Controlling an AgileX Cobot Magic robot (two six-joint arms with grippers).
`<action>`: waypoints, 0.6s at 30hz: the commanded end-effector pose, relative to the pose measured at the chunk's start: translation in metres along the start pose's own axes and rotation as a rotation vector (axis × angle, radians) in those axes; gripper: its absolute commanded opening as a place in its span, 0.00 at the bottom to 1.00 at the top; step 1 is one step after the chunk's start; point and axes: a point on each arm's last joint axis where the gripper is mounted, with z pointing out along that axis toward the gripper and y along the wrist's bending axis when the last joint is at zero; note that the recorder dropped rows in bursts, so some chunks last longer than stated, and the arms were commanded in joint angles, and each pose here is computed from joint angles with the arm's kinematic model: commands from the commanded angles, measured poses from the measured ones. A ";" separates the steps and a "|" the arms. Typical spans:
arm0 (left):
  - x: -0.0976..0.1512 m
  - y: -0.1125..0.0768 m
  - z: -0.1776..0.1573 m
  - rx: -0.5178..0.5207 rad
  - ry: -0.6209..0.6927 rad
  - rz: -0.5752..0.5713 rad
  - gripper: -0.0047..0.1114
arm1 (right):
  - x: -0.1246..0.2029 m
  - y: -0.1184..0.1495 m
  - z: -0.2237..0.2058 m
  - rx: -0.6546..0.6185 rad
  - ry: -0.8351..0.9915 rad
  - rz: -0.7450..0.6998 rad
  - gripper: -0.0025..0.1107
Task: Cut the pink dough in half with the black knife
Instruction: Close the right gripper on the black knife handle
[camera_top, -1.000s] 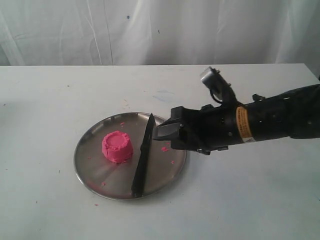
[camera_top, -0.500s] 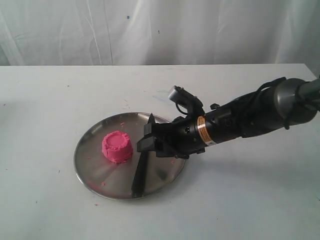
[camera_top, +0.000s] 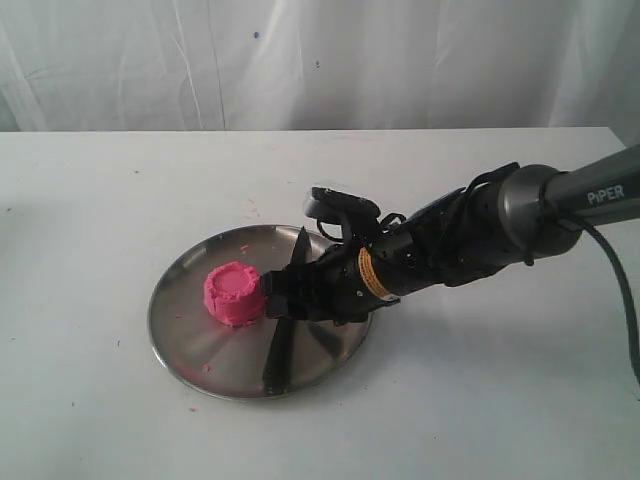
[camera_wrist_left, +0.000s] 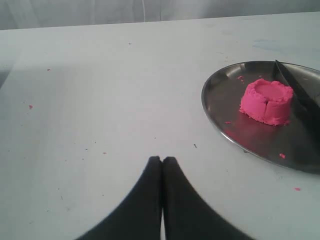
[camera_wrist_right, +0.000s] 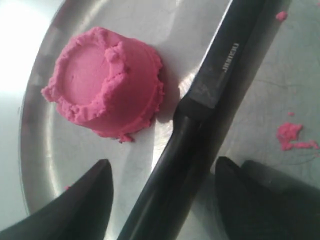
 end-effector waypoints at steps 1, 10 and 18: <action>0.001 0.000 0.000 0.000 -0.002 -0.010 0.04 | 0.006 0.002 0.010 0.022 0.019 -0.016 0.52; 0.001 0.000 0.000 0.000 -0.002 -0.010 0.04 | 0.011 0.009 0.017 0.066 0.009 -0.041 0.51; 0.001 0.000 0.000 0.000 -0.002 -0.010 0.04 | 0.027 0.002 0.036 0.076 0.059 0.022 0.48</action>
